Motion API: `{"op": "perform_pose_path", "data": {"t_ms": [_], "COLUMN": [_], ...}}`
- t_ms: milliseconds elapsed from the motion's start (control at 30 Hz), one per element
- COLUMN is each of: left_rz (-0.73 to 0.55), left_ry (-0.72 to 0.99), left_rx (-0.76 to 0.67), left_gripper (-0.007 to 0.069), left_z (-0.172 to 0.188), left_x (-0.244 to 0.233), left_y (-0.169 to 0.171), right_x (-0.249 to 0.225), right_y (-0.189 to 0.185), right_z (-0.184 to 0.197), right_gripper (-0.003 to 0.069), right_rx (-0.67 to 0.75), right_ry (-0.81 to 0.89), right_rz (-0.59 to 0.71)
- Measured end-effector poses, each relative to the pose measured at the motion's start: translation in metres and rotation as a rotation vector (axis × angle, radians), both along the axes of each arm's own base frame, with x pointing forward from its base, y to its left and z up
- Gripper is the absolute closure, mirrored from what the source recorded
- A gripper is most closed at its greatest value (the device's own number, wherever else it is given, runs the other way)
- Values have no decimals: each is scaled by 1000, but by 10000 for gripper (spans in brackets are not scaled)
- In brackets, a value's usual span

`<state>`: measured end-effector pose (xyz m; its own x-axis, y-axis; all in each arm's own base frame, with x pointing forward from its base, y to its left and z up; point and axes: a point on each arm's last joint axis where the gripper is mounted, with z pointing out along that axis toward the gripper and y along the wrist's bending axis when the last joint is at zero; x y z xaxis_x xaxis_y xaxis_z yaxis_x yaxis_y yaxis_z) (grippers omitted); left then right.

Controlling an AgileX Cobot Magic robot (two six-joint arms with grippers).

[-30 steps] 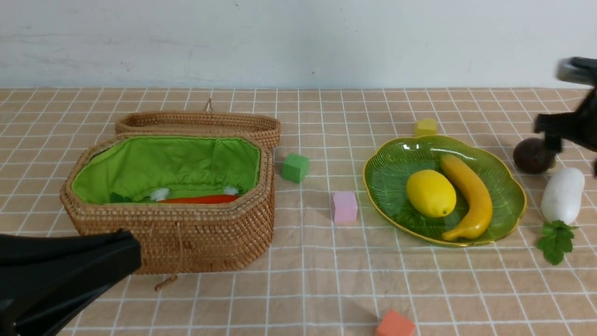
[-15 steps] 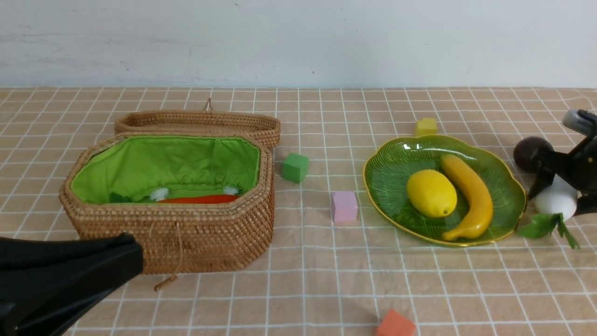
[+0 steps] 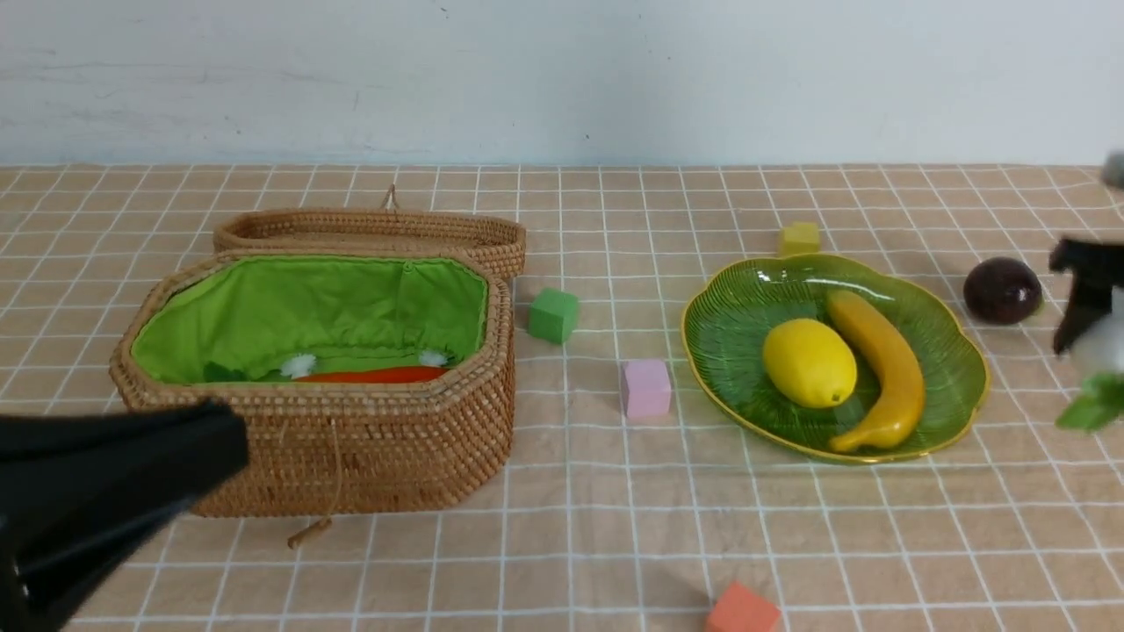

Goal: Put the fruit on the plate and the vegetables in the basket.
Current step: Take a daikon with your right arm and place it on the basket on the left, then use the right arm to grab a mangosteen and put it into the right plate

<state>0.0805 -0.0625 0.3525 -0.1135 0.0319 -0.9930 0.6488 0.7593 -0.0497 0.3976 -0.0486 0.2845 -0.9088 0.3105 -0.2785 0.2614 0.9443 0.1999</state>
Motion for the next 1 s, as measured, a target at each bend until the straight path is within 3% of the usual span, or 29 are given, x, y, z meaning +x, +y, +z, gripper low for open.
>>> {"op": "perform_pose_path", "data": {"t_ms": [100, 133, 233, 367, 433, 467, 633, 733, 833, 1000], "left_rz": [89, 89, 172, 241, 253, 265, 288, 295, 289, 289], "left_ry": [0, 0, -7, -10, -5, 0, 24, 32, 35, 36], "left_rx": [-43, -43, -53, -31, -24, -18, -27, -36, -36, -36], "left_gripper": [630, 630, 630, 630, 630, 630, 630, 631, 631, 631], "left_z": [2, 2, 3, 2, 2, 1, 0, -1, -1, -1], "left_x": [5, 5, 9, 12, 13, 13, 14, 14, 14, 14], "left_y": [6, 6, 12, 18, 19, 20, 22, 22, 22, 22], "right_x": [-8, -9, -17, -29, -31, -34, -37, -35, -33, -34], "right_y": [87, 93, 182, 276, 300, 329, 392, 411, 414, 410], "right_z": [41, 42, 63, 71, 69, 63, 42, 28, 20, 27], "right_gripper": [120, 120, 120, 120, 120, 120, 116, 68, 22, 11], "right_rx": [68, 74, 147, 166, 151, 151, 128, 98, 43, 8], "right_ry": [-163, -173, -338, -558, -608, -677, -811, -846, -848, -849], "right_rz": [298, 327, 655, 1015, 1078, 1184, 1301, 1316, 1340, 1342]}}
